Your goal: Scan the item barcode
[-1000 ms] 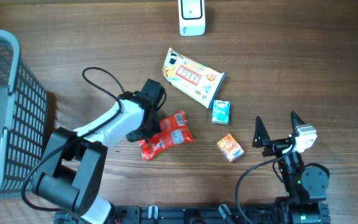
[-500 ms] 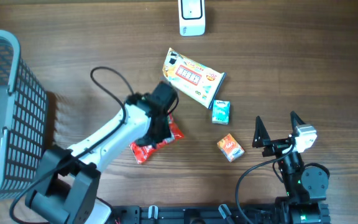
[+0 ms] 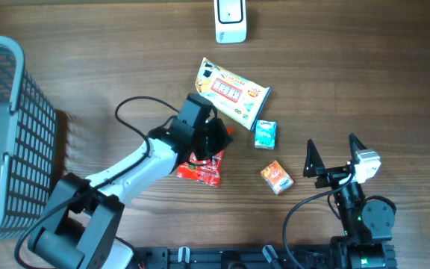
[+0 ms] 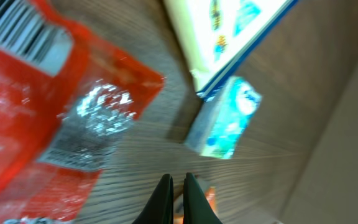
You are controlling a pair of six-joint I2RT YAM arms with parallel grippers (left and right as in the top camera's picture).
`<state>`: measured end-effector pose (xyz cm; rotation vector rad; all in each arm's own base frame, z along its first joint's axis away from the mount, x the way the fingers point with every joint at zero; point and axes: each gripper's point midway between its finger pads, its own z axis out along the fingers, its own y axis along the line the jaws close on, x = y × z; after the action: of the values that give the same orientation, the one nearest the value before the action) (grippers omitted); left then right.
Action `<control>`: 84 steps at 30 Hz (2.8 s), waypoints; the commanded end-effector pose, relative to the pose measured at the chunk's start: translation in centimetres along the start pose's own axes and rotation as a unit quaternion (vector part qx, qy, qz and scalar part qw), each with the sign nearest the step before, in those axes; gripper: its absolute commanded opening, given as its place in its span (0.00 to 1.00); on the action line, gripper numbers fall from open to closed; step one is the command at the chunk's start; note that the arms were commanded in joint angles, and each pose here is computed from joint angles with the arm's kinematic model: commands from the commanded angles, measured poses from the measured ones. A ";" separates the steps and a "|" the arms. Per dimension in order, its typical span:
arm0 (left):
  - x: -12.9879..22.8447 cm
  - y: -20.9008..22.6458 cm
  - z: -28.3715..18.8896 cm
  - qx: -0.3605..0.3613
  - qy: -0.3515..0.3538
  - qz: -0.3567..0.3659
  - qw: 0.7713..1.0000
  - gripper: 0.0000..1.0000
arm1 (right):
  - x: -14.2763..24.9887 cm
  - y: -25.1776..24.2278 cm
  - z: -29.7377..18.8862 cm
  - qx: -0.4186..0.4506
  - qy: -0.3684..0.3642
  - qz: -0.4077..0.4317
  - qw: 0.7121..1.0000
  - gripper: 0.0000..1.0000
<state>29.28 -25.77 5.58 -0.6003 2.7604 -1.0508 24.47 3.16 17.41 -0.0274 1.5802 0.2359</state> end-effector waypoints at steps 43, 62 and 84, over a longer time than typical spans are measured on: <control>-6.2 4.6 -24.8 -0.228 -0.241 0.034 0.943 1.00 | 13.6 22.1 2.3 -0.249 0.667 0.304 0.633 1.00; -7.1 3.9 -24.9 -0.216 -0.258 0.041 0.941 1.00 | 17.8 18.2 7.1 -0.093 0.621 0.257 0.735 1.00; -1.4 16.4 -3.0 -0.210 0.150 0.036 0.965 0.04 | 19.3 17.5 5.0 -0.026 0.648 0.313 0.694 0.89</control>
<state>26.40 -12.10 -0.65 -0.3617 3.2408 -0.5210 26.98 24.12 1.86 0.2971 2.9425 0.9782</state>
